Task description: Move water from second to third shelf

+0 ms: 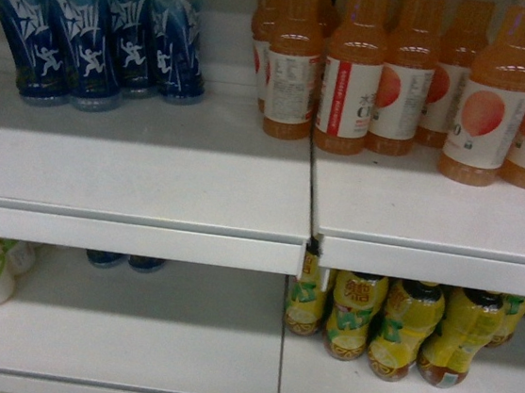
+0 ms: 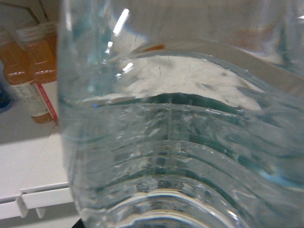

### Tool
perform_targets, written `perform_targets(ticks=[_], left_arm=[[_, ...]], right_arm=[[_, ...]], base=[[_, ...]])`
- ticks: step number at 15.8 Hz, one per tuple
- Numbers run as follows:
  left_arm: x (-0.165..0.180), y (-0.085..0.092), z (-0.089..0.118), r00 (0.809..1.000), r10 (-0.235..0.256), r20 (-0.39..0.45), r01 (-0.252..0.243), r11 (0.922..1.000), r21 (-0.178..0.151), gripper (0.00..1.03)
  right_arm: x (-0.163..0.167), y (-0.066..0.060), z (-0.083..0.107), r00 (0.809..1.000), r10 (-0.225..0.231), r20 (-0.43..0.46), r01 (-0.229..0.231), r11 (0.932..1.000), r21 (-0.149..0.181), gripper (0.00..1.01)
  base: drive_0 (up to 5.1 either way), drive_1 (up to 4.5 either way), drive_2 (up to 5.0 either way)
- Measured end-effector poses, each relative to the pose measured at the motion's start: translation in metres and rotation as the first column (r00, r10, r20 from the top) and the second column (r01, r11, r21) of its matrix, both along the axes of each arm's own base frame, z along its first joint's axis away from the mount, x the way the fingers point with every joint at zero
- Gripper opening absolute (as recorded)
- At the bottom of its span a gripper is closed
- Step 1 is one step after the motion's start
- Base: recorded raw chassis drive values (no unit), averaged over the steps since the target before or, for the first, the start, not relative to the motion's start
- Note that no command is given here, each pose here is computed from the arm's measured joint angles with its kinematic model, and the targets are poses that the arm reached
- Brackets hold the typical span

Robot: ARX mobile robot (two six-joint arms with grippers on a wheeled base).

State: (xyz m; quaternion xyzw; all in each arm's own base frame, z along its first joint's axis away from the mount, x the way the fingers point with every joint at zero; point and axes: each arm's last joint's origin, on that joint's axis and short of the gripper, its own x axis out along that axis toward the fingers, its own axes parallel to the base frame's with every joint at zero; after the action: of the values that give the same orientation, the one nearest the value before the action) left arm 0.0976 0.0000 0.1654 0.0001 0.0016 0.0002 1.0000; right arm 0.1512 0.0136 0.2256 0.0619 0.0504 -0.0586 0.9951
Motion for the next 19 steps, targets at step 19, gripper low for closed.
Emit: perform_targets(ticks=[19], left_arm=[[0.0000,0.0000,0.0000,1.000,0.000,0.000,0.000,1.0000,0.000,0.98]], right_arm=[[0.0001,0.0000,0.0002,1.000,0.000,0.002,0.000,1.0000,0.000,0.43]], base=[[-5.0,2.38,2.4]])
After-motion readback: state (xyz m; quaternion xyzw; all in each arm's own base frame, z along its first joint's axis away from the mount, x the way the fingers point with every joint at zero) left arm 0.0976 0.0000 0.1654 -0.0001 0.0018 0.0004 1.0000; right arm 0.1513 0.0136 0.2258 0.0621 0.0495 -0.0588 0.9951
